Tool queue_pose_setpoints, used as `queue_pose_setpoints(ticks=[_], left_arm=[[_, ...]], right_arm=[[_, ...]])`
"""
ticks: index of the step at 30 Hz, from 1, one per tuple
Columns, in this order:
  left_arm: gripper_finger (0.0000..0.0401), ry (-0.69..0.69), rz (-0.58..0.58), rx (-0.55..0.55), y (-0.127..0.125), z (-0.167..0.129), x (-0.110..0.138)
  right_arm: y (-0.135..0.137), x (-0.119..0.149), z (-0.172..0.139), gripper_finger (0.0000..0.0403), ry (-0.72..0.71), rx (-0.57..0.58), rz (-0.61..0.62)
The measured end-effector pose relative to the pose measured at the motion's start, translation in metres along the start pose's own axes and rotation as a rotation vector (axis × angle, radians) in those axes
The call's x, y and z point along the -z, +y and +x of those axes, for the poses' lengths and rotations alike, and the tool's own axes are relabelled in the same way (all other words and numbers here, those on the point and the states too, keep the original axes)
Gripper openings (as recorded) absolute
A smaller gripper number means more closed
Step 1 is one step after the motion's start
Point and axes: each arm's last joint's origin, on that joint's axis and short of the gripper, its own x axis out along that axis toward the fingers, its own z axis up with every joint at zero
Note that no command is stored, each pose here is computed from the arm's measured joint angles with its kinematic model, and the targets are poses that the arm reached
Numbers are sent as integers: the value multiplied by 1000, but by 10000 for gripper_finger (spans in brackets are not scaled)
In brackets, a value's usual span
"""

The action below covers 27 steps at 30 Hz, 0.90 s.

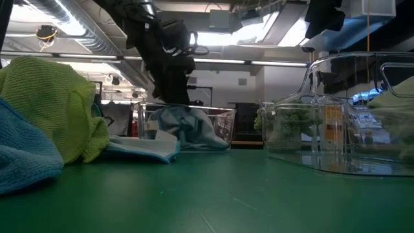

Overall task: Sort microfiber towel by color & place in baskets
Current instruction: Put the bottom right blue towel into the top transparent bin, then put the green towel into the bottom right transparent bin

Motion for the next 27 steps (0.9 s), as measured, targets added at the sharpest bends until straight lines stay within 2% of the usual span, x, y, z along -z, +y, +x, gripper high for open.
queue_pose_setpoints(ticks=[7,17,27], left_arm=[[193,-89,2,5,-1,-29,-7],[191,-250,-2,42,-8,-87,-12],[190,-230,88,159,-42,-132,10]], right_arm=[[0,0,0,195,-1,-1,0],[-1,0,0,195,-15,21,0],[-1,0,0,195,-16,21,0]])
